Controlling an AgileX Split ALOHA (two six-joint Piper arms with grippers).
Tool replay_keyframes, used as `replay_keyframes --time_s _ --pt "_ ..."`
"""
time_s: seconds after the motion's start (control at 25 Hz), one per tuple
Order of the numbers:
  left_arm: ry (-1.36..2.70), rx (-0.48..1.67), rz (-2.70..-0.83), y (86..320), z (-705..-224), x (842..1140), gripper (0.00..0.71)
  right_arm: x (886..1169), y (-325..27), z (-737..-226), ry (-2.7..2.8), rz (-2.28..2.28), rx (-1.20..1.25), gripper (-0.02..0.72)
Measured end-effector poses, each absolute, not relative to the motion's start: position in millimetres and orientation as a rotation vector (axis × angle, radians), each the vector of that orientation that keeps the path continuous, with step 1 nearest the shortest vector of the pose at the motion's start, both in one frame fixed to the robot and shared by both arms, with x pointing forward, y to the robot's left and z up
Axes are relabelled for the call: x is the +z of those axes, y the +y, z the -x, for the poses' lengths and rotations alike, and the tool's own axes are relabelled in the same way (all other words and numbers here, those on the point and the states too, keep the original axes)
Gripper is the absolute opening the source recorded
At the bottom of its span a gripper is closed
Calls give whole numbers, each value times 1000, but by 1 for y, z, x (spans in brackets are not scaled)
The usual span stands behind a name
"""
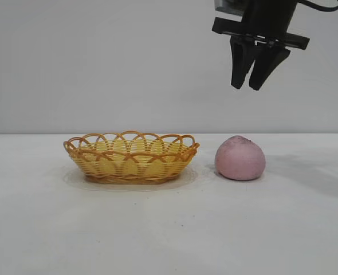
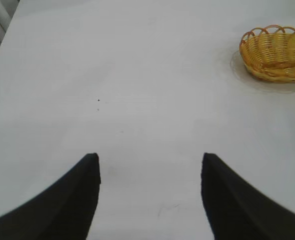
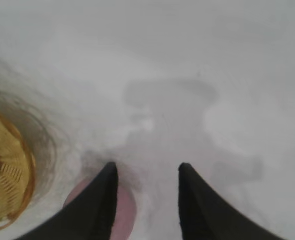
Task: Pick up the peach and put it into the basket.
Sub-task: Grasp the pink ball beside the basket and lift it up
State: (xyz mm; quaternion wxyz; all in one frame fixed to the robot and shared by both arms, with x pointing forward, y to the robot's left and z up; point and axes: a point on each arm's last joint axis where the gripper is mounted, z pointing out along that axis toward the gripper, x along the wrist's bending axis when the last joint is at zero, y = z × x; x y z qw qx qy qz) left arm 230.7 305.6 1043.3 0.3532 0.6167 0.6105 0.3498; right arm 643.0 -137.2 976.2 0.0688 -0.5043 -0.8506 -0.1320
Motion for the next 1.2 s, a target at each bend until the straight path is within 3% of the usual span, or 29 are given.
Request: replay_keyframes --time_s 0.32,0.44,0.56,0.72,0.96,1.2 --pt "1579 905 -1595 306 -231 1043 389 927 -134 -644 -2480 1431 -249 256" --pt "1579 905 -1595 306 -231 1043 389 914 -133 -644 -2467 1407 -227 102" --pt "1579 905 -1595 306 -231 1043 389 916 -132 -646 -2482 1391 -242 0" --pt "1579 905 -1595 306 -231 1043 389 947 -129 -647 -2515 1376 -360 0" --pt "1579 905 -1595 306 -231 1043 389 1022 -102 -641 -2659 1256 -637 0" --pt "1579 905 -1595 306 -231 1043 389 1023 -44 -615 -2715 1057 -688 0"
